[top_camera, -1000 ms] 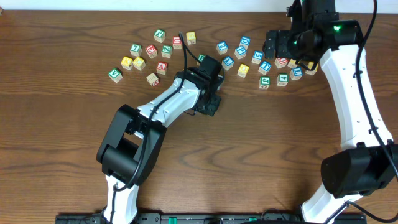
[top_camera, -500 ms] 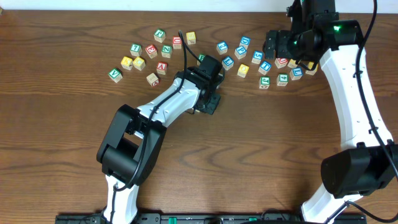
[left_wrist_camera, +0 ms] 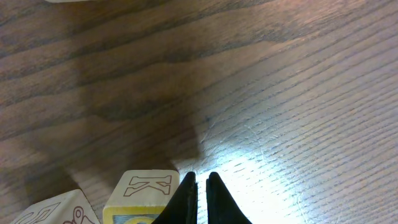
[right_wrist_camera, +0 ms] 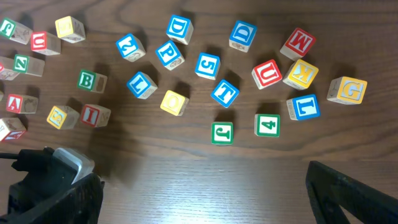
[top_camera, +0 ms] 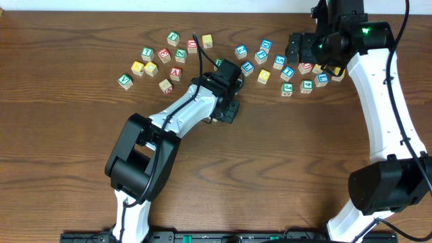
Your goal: Spell out ROBOT
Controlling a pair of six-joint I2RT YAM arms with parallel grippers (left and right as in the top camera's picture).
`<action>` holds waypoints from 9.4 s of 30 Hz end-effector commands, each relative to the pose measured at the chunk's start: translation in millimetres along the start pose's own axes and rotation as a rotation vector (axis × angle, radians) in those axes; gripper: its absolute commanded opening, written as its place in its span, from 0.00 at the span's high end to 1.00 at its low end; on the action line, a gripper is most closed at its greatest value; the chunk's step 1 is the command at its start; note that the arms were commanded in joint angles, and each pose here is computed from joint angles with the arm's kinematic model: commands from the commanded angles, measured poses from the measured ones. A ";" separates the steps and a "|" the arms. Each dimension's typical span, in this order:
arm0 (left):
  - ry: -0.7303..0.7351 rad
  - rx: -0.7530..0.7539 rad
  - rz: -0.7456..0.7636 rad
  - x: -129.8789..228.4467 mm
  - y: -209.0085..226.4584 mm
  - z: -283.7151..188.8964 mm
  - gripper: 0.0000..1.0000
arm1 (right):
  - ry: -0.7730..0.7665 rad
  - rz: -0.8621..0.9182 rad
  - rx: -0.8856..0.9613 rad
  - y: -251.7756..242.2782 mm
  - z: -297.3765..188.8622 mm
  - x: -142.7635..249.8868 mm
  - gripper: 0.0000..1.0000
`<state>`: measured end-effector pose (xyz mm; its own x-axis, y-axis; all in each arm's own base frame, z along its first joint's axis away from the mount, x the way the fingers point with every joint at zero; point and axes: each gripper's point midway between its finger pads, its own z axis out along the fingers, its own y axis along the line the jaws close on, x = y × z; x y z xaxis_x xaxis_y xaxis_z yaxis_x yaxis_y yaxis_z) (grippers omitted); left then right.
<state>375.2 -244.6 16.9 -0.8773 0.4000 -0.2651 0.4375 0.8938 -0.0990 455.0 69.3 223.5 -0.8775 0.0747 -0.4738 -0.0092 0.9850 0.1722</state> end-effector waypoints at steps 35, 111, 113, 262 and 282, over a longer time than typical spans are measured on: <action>-0.075 -0.171 -0.218 -11.9 29.3 -14.9 0.92 | -0.015 0.003 -0.002 3.5 -3.4 -4.3 0.01; -0.114 -0.173 -0.209 -27.7 73.1 -23.3 0.93 | -0.014 0.003 -0.001 3.5 -3.4 -4.2 0.01; -0.107 -0.173 -0.209 -26.4 73.4 -20.3 0.92 | -0.014 0.003 -0.001 3.5 -3.4 -4.2 0.01; -0.365 -0.288 -0.444 -18.7 181.1 -221.4 0.33 | -0.062 0.056 -0.020 21.9 2.9 -15.0 0.01; -0.370 -0.304 -0.479 -14.1 196.4 -224.5 0.25 | 0.050 0.041 -0.010 38.4 27.9 11.0 0.01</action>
<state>426.0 -32.8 200.8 -0.8355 -0.0958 -0.5410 -0.0950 0.9950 -0.0294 455.5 96.8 197.0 -0.9065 0.1172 -0.4057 0.0403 0.9804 0.1930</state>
